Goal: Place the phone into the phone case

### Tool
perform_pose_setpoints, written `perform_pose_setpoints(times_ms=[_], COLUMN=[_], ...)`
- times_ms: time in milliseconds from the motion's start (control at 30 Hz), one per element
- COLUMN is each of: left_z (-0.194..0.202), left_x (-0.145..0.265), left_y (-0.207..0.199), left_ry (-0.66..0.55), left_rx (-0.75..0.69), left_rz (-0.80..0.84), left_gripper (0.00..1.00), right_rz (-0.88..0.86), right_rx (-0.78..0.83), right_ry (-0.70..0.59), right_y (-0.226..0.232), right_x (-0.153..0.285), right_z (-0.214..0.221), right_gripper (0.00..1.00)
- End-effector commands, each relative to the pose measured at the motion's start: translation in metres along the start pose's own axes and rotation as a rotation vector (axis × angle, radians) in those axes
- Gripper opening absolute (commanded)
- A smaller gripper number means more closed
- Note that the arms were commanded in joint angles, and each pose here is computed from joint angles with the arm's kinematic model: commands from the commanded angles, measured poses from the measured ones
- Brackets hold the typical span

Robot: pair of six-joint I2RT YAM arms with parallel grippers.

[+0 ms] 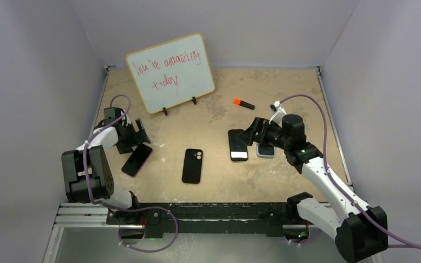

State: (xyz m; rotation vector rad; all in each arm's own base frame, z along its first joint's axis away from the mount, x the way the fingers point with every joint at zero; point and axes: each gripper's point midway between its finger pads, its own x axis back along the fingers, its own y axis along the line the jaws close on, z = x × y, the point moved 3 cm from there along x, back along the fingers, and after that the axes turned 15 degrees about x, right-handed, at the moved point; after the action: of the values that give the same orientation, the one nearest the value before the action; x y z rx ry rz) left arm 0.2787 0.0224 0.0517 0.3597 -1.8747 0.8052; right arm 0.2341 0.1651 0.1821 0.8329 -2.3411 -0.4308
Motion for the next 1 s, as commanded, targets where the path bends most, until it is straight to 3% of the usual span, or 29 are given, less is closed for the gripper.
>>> perform_pose_setpoints(times_ms=[0, 167, 500, 667, 967], left_z=[0.033, 0.049, 0.021, 0.018, 0.032], left_x=[0.004, 0.004, 0.052, 0.050, 0.034], left_y=[-0.016, -0.025, 0.011, 0.046, 0.060], left_ry=[0.096, 0.098, -0.218, -0.202, -0.169], left_rx=[0.014, 0.009, 0.266, 0.389, 0.450], left_rz=[0.046, 0.042, -0.170, -0.223, -0.268], left_gripper=[0.88, 0.86, 0.88, 0.88, 0.90], right_rz=[-0.021, 0.039, -0.001, -0.008, -0.012], right_rx=[0.017, -0.014, -0.035, -0.036, -0.034], right_ry=[-0.033, -0.062, -0.060, -0.076, -0.062], right_y=[0.003, -0.001, 0.007, 0.009, 0.008], right_x=[0.001, 0.007, 0.010, 0.012, 0.011], right_z=[-0.004, -0.009, -0.007, -0.009, -0.006], right_gripper=[0.99, 0.99, 0.99, 0.99, 0.99])
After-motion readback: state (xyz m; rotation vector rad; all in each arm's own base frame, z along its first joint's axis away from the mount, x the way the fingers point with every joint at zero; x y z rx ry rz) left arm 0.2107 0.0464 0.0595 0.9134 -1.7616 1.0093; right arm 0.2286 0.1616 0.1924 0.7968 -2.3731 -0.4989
